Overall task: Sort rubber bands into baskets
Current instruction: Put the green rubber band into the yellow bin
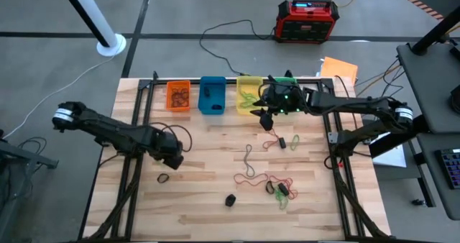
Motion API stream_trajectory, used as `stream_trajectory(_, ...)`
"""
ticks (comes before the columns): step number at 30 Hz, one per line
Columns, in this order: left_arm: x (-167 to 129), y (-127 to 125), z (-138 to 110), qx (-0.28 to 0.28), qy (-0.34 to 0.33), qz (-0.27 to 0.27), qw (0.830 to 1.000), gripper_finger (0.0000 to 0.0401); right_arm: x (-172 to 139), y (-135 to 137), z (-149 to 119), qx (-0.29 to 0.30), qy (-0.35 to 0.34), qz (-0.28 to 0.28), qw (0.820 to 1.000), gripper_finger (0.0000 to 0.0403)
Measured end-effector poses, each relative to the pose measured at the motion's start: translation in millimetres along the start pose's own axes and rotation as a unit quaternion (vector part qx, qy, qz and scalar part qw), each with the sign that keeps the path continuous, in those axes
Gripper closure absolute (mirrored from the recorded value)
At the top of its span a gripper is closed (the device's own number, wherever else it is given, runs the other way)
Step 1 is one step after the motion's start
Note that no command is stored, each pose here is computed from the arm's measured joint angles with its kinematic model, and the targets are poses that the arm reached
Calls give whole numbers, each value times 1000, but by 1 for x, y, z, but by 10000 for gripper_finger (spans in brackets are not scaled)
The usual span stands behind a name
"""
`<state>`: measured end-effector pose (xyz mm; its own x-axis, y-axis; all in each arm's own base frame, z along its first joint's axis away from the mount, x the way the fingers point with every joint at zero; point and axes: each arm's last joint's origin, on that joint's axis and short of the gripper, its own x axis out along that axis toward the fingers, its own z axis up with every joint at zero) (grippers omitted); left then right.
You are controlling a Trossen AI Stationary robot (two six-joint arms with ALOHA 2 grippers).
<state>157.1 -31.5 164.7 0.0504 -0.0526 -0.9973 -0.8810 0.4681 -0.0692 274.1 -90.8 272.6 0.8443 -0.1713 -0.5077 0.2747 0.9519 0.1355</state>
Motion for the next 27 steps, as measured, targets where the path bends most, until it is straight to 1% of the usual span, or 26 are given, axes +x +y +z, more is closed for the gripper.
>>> stream_trajectory(4,13,-1,-2,-1,-9,20,1000,269,3,0,-3,-1,2,0,1000,233)
stream_trajectory(8,24,-5,0,3,-14,29,999,269,5,1,-3,-2,5,2,1000,232)
stream_trajectory(11,30,-9,1,11,-15,39,999,277,5,1,-2,-4,3,2,1000,233)
stream_trajectory(13,34,-10,2,16,-11,51,999,289,5,1,-2,-6,4,2,1000,234)
stream_trajectory(15,36,-12,2,20,-8,56,998,311,5,1,-2,-6,4,2,1000,233)
stream_trajectory(19,38,-13,2,29,-7,54,998,381,5,1,-2,-8,4,2,1000,232)
stream_trajectory(20,38,-13,2,30,-8,52,998,390,5,1,-2,-8,3,2,1000,232)
stream_trajectory(24,32,-16,3,51,-20,35,998,398,5,1,-2,-14,3,2,1000,237)
stream_trajectory(27,17,-24,6,82,-60,11,995,400,5,1,-2,-15,2,2,1000,241)
